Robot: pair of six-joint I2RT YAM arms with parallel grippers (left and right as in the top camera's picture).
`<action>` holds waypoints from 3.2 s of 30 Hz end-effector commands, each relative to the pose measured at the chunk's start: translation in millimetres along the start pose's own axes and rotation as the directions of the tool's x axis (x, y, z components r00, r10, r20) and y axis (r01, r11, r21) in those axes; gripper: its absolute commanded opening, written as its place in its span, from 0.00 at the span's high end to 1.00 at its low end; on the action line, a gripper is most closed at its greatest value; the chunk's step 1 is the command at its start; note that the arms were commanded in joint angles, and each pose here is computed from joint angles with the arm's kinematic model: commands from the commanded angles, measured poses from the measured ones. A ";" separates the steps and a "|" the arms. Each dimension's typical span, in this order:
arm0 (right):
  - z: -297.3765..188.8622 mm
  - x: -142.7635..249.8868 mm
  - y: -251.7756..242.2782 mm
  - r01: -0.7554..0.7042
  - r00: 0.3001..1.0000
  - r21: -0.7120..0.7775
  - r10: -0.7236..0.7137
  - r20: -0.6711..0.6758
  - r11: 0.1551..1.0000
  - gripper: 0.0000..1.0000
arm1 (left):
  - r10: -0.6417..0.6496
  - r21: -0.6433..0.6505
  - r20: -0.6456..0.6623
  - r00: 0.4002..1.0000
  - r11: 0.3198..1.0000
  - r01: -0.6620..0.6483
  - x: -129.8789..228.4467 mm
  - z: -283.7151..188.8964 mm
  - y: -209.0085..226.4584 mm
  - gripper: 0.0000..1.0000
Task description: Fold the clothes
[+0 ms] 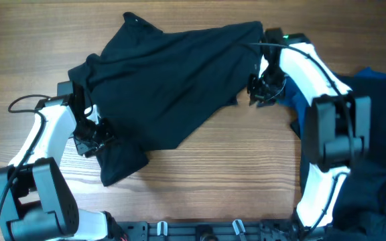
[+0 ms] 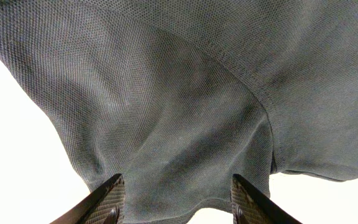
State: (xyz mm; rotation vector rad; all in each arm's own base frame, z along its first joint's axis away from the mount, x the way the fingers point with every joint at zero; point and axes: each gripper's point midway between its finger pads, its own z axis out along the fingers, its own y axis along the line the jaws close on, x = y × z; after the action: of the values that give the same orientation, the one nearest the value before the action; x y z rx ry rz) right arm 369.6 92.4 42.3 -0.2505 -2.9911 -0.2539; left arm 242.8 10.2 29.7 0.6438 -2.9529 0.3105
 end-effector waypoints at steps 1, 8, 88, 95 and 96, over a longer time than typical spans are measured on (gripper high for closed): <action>-14.7 -7.2 22.6 0.023 0.999 -0.110 -0.018 0.050 0.994 0.78 | 0.001 -0.001 -0.009 1.000 1.000 -0.001 2.2 1.2 -0.6 0.45; -13.6 -5.2 25.2 -0.035 0.999 -0.134 0.039 0.032 0.990 0.96 | -0.002 -0.004 -0.020 1.000 1.000 0.002 5.0 1.2 0.0 0.45; -57.6 85.5 92.4 0.070 0.933 -0.623 -0.272 -0.236 0.779 0.96 | -0.002 -0.004 -0.019 1.000 1.000 0.002 4.9 1.2 0.0 0.42; -56.9 83.7 92.4 0.057 0.936 -0.616 -0.256 -0.241 0.786 0.96 | -0.002 -0.004 -0.020 1.000 1.000 0.002 5.0 1.2 0.0 0.42; -56.8 83.7 92.4 0.057 0.936 -0.616 -0.256 -0.241 0.786 0.96 | -0.002 -0.004 -0.020 1.000 1.000 0.002 5.0 1.2 0.0 0.42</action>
State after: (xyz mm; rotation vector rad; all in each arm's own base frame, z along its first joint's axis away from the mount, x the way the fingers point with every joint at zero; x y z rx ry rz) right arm 309.2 181.7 120.8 0.0024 -2.5301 -1.1259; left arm 239.6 9.6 30.1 0.6430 -2.9392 0.3087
